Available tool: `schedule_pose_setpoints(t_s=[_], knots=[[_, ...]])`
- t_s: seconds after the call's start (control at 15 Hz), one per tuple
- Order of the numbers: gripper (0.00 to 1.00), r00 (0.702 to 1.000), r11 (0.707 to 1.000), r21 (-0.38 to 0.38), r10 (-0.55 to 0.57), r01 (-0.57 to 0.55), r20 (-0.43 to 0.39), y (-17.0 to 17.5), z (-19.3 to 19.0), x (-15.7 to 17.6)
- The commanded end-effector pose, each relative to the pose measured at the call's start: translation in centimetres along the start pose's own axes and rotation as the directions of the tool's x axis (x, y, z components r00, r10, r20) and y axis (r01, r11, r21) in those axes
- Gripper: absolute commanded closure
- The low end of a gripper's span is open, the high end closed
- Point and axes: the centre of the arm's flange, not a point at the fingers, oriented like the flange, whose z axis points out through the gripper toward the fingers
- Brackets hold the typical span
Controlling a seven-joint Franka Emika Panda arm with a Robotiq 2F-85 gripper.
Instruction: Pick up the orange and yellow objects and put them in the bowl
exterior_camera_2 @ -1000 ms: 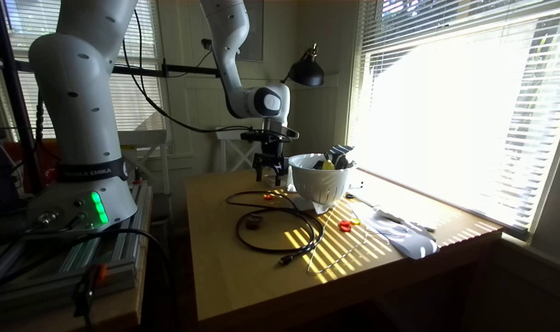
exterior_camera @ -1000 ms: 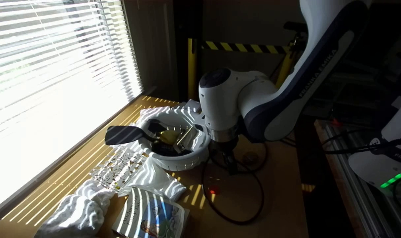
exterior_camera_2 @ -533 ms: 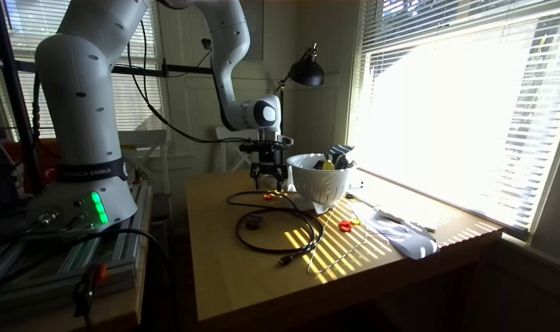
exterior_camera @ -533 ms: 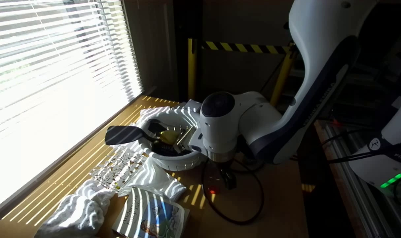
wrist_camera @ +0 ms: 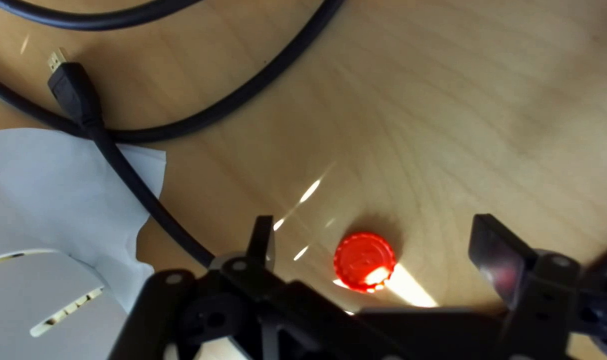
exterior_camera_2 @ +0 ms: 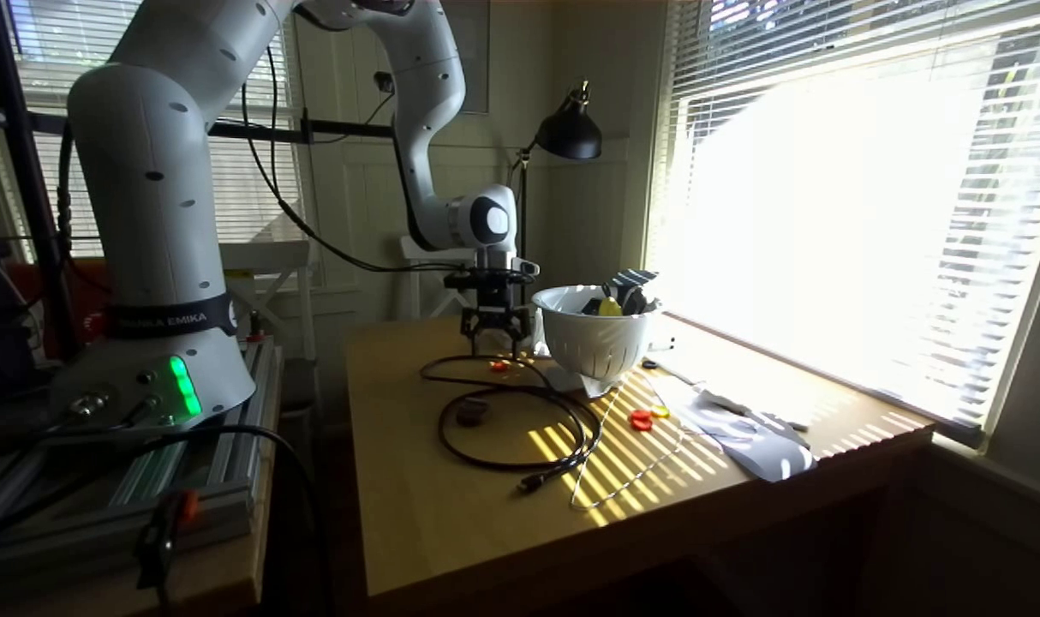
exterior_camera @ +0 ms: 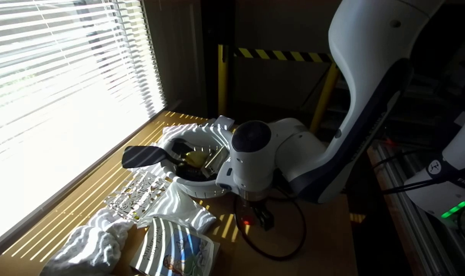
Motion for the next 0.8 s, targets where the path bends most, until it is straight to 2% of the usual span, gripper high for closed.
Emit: schedule_pose_setpoints(t_s=[0.0, 0.27, 0.53, 0.73], knots=[[0.0, 0.999, 0.999, 0.03, 0.02, -0.019, -0.04, 1.0, 0.3, -0.3], [0.0, 0.995, 0.997, 0.077, -0.012, 0.02, -0.097, 2.7, 0.7, 0.2], [0.0, 0.994, 0.99, 0.122, -0.067, 0.077, -0.087, 2.0, 1.3, 0.9], [0.1, 0.993, 0.988, 0.124, -0.079, 0.089, -0.084, 1.4, 1.6, 1.3]])
